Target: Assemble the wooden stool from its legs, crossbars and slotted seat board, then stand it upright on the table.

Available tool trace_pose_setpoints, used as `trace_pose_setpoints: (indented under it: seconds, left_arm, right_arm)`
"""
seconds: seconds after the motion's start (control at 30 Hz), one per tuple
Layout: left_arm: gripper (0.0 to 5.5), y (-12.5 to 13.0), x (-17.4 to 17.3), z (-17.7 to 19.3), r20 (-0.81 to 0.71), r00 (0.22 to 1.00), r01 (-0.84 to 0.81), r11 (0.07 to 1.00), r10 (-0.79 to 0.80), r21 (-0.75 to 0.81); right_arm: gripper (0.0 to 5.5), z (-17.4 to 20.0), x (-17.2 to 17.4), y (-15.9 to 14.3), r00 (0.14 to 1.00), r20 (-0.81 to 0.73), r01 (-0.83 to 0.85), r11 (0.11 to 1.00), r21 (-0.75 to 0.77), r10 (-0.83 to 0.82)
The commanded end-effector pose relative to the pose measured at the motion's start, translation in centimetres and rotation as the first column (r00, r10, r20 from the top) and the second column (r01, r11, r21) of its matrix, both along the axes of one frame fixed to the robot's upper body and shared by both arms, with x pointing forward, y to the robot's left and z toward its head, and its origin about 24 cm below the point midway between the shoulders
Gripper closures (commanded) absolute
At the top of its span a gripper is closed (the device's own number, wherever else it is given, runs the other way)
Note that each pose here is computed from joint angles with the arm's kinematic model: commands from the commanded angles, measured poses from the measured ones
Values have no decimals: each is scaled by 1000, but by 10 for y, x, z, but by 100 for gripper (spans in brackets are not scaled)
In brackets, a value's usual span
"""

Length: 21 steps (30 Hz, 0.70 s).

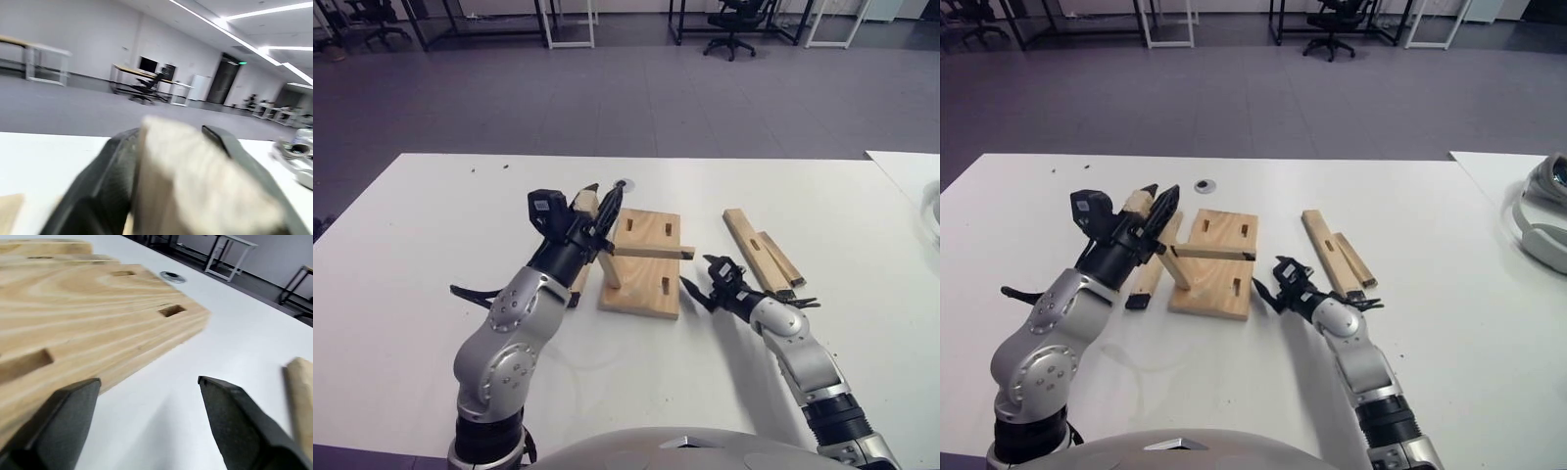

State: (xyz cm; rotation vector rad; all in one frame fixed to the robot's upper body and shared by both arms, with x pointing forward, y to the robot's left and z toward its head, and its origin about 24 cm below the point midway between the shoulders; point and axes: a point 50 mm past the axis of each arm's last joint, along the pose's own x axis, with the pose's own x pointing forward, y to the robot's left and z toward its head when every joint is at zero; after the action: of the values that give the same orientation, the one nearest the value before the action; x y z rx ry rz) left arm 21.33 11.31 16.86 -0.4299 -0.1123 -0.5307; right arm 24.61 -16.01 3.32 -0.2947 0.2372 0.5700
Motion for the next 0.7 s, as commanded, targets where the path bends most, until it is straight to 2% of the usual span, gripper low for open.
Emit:
trace_pose_setpoints:
  seconds: [0.03,0.13,0.2,0.23,0.27,0.33,0.37,0.4,0.47,0.57,0.7]
  left_arm:
    - [245,-6,-5,45,145,977,173,980,-158,-100]
    - [187,2,-3,96,346,927,198,972,-144,-125]
    - [187,21,8,119,408,912,91,985,-24,-146]
    - [187,30,17,116,388,921,9,995,32,-104]
    - [187,40,32,99,322,941,-97,995,99,-22]
    - [187,50,54,41,139,975,-206,940,173,273]
    - [187,51,56,15,106,981,-194,883,164,427]
    - [187,50,55,-11,37,989,-142,856,142,496]
    - [187,52,53,-46,-66,989,-72,833,130,548]
    - [187,58,50,-94,-230,954,-22,811,192,584]
    - [187,51,41,-126,-358,913,60,805,194,591]
  right_arm:
    - [179,26,18,-29,989,107,99,995,12,-100]
    - [179,44,25,-49,973,167,160,987,15,-160]
    - [179,51,27,-58,962,192,187,981,42,-192]
    - [179,54,28,-62,956,200,206,977,61,-214]
    - [179,55,29,-66,949,205,228,970,80,-240]
    - [179,55,32,-70,942,206,249,963,99,-265]
    - [179,54,33,-69,942,204,250,963,102,-266]
    - [179,52,33,-68,943,200,249,963,102,-265]
    - [179,48,32,-66,945,188,250,962,106,-267]
    - [179,40,33,-60,954,164,237,966,107,-252]
    - [179,33,33,-51,963,142,215,970,112,-229]
